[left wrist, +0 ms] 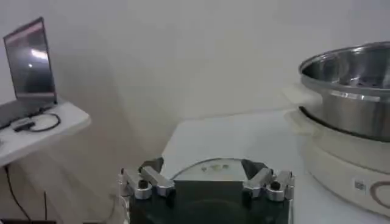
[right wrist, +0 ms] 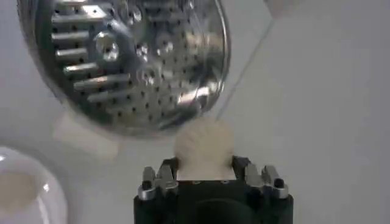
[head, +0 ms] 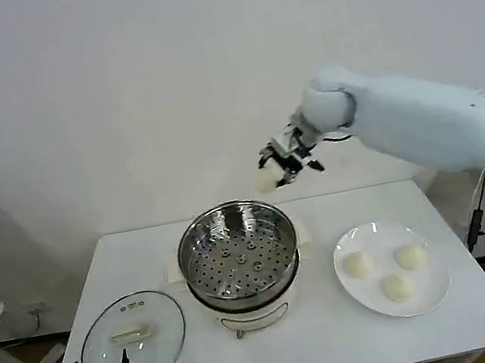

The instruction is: Take steamed baozi put them in steamer then cover it.

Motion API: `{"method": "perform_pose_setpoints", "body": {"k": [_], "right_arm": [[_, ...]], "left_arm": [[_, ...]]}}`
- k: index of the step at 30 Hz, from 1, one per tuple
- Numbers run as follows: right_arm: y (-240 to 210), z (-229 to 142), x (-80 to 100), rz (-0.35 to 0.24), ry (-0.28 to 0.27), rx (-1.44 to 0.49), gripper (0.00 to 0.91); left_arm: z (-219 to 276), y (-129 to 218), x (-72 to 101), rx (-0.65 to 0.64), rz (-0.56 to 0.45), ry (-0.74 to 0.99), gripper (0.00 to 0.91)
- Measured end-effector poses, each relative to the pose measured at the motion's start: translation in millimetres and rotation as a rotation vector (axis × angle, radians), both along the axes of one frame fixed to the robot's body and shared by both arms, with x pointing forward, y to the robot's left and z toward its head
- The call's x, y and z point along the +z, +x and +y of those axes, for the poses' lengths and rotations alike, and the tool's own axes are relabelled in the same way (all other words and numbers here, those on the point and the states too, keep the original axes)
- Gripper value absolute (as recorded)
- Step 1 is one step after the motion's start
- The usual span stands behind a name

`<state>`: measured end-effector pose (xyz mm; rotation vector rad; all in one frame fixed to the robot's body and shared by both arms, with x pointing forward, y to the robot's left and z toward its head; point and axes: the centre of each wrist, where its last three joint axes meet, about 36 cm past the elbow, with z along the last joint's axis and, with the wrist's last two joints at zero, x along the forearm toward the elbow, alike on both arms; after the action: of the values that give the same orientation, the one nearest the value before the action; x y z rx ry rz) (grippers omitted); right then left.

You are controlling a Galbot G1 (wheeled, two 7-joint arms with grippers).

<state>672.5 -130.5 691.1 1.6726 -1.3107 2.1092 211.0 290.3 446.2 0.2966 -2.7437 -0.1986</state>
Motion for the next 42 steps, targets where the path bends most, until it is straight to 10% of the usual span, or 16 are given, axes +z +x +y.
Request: {"method": "perform_pose_setpoints", "body": {"k": [34,38,42], "right_arm": [[38.1,90.2,-105.0,-0.092,-0.195,0.61,0.635],[40.6,95.2,-114.2,-0.099,-0.212,0.636,0.675],[41.1,96.9,-119.9,-0.1,-0.232,0.657,0.907]], "left_arm": [[19.8,3.2,3.7,0.089,0.073,-0.176,0.907],[19.3,2.0,4.0,0.089,0.076,-0.18,0.907],[18.6,1.8,5.8,0.088,0.074,-0.182,0.907]]}}
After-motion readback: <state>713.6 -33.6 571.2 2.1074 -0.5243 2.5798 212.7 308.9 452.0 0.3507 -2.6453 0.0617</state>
